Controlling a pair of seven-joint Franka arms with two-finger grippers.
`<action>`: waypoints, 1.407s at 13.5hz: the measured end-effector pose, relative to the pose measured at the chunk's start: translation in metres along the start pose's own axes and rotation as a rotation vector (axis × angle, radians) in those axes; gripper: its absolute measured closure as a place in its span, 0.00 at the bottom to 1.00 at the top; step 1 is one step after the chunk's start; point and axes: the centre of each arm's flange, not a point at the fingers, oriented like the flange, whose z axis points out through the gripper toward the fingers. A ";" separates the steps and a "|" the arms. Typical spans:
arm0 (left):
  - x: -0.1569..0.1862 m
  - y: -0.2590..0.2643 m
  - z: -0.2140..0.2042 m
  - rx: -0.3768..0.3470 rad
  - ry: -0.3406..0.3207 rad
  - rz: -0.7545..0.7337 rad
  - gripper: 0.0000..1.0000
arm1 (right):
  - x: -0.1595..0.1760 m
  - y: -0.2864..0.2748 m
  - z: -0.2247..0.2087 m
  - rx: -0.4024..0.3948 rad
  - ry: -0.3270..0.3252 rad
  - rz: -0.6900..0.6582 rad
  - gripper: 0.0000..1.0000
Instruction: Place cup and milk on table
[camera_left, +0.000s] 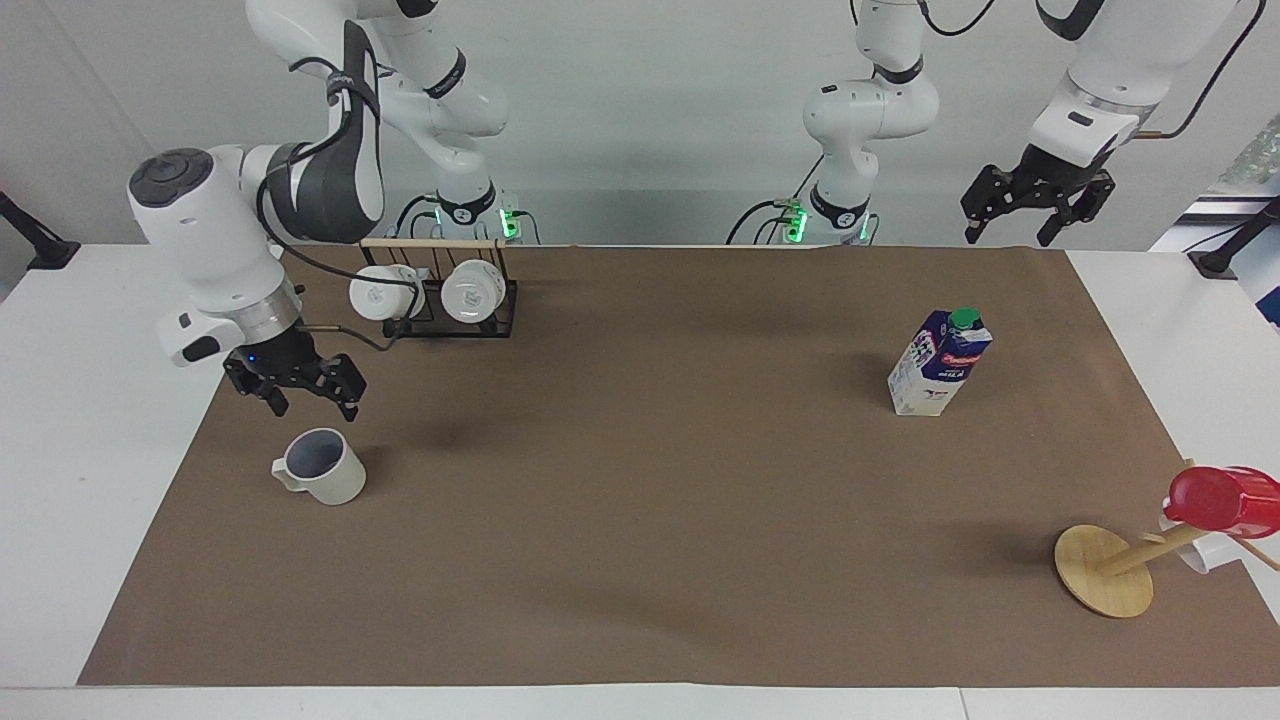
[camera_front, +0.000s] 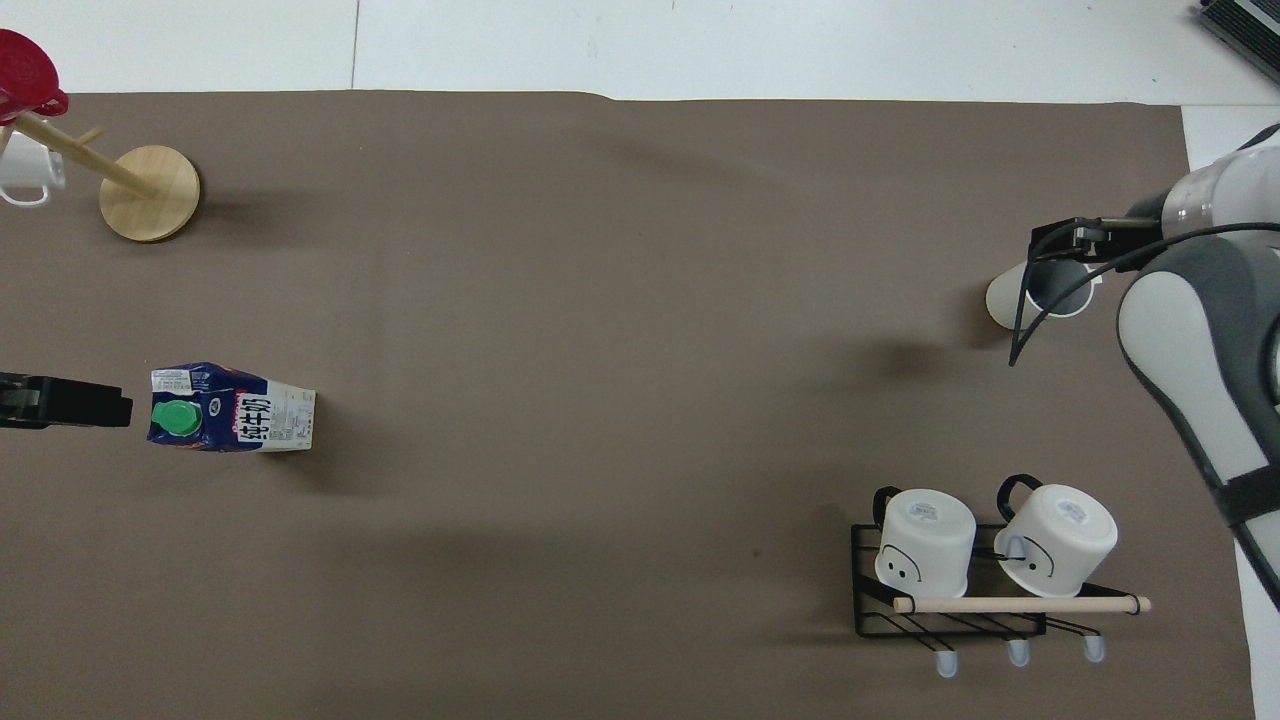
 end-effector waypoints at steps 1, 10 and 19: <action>0.002 -0.001 0.010 0.001 0.004 0.000 0.00 | -0.004 0.004 0.016 0.000 0.001 -0.005 0.00; 0.011 -0.004 0.105 0.007 0.042 0.058 0.00 | -0.006 0.013 0.124 -0.007 0.039 -0.019 0.00; 0.016 -0.008 0.168 0.030 0.048 0.111 0.00 | -0.004 0.018 0.118 -0.023 0.055 -0.028 0.33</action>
